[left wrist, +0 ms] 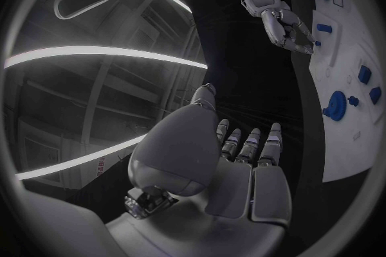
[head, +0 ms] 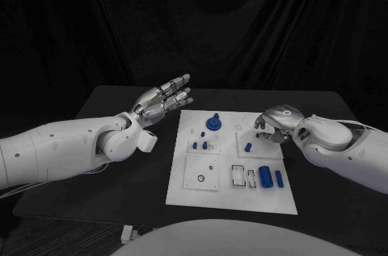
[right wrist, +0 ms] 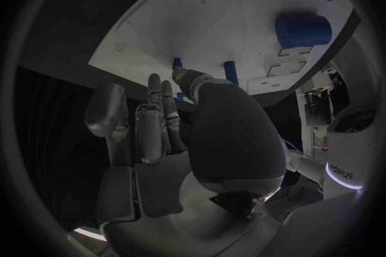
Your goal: Assemble the parts on the task board
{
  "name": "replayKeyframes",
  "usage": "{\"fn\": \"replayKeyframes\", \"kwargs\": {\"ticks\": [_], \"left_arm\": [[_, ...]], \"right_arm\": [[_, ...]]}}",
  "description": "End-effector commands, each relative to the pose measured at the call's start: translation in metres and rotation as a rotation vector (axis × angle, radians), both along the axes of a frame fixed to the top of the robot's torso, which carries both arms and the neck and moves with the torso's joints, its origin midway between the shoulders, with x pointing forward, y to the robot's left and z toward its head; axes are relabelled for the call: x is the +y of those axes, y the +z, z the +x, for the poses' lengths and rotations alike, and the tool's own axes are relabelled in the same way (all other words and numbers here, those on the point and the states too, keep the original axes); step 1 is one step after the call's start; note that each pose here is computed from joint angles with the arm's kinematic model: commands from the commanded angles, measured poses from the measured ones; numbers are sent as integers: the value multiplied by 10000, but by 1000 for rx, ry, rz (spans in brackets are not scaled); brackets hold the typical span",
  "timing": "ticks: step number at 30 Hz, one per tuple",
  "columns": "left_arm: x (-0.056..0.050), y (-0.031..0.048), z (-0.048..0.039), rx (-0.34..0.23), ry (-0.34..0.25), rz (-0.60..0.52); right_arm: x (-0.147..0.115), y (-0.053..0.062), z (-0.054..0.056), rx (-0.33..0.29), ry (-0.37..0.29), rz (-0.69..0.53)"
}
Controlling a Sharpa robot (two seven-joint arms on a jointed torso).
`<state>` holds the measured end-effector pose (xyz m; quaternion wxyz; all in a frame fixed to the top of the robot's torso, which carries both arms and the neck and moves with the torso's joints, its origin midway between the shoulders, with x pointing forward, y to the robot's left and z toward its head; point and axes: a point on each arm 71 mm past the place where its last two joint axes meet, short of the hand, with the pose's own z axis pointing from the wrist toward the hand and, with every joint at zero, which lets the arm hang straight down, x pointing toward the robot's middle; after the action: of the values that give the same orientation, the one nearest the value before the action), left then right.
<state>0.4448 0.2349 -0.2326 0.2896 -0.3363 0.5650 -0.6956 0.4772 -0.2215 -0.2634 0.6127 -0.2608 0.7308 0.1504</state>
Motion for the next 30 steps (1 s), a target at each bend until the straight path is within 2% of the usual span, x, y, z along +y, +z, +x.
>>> {"fn": "replayKeyframes", "kwargs": {"ticks": [1,22,30], "left_arm": [[-21,5,-9,-6,-12,-17],[-39,-13,-12,2,-21,-17],[-37,-22,-13,6,-22,-16]], "right_arm": [[-4,-31,-1,4,-5,-5],[32,-112,-42,41,15,4],[12,-103,-67,35,15,25]]}}
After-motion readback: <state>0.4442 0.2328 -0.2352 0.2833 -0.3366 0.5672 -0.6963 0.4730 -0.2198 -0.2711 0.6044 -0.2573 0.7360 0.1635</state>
